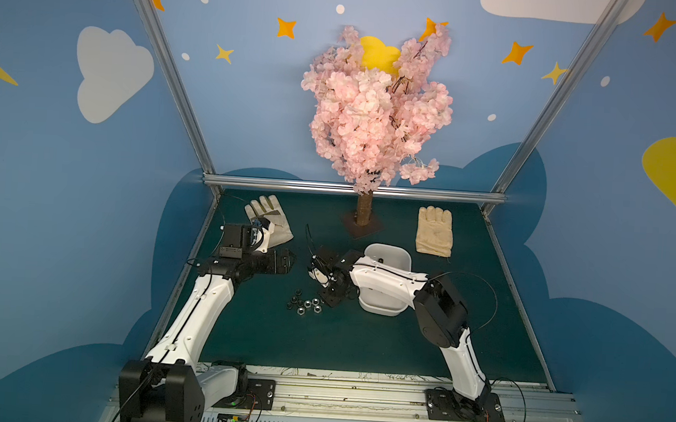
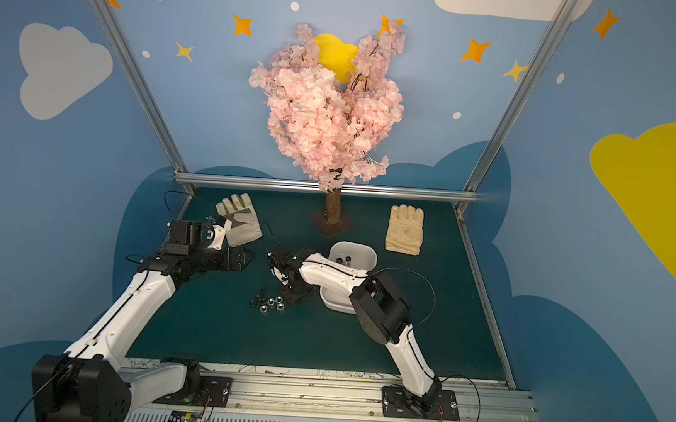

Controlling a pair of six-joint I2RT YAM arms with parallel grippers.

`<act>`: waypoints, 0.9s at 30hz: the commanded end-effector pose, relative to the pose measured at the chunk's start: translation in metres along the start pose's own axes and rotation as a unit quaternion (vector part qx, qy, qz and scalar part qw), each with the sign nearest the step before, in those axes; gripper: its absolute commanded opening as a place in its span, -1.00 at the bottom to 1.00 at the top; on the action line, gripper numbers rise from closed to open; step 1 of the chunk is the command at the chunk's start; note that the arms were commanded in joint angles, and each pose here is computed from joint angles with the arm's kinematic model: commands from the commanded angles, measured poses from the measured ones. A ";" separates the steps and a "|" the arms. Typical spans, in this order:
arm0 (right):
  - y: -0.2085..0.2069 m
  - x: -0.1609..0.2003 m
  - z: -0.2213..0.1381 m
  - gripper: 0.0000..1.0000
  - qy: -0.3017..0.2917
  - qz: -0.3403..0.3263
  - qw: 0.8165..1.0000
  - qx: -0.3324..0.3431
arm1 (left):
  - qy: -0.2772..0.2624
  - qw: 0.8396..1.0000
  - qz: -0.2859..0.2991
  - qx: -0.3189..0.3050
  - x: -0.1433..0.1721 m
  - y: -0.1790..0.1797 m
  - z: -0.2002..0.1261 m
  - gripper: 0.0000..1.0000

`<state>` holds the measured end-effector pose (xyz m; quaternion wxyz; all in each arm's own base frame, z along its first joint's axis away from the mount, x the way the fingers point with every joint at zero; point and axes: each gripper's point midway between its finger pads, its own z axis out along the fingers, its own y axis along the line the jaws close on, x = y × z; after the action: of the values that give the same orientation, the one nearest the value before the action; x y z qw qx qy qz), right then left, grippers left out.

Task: Put the nuts on the desktop into the storage box
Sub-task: Pick up the nut from the center of the board.

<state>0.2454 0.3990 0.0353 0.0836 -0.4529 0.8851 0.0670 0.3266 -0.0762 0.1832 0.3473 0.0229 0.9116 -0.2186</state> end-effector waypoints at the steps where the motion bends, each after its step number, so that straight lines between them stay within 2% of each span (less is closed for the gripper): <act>1: 0.005 0.000 -0.001 -0.04 0.008 -0.012 1.000 0.002 | 0.001 1.000 -0.002 0.003 0.000 -0.001 0.000 1.00; 13: 0.009 -0.009 0.017 -0.06 0.012 -0.017 1.000 0.008 | 0.001 1.000 -0.001 0.003 -0.001 -0.001 0.000 1.00; 16: 0.008 -0.012 0.018 -0.17 0.011 -0.015 1.000 0.012 | 0.002 1.000 -0.001 0.003 0.000 -0.001 0.000 1.00; 19: 0.007 -0.016 0.015 -0.48 0.005 -0.013 1.000 0.016 | 0.001 1.000 -0.001 0.003 0.000 -0.001 0.000 1.00; 21: 0.005 -0.018 0.011 -0.58 -0.003 -0.011 1.000 0.020 | 0.001 1.000 -0.001 0.003 0.000 -0.001 0.000 1.00; 27: -0.017 -0.028 -0.020 -0.64 -0.055 0.030 0.998 0.029 | 0.002 1.000 -0.001 0.003 0.000 -0.001 0.000 1.00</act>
<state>0.2569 0.4137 0.0264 0.1020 -0.4497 0.8856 0.0551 0.3265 -0.0762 0.1831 0.3472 0.0230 0.9117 -0.2186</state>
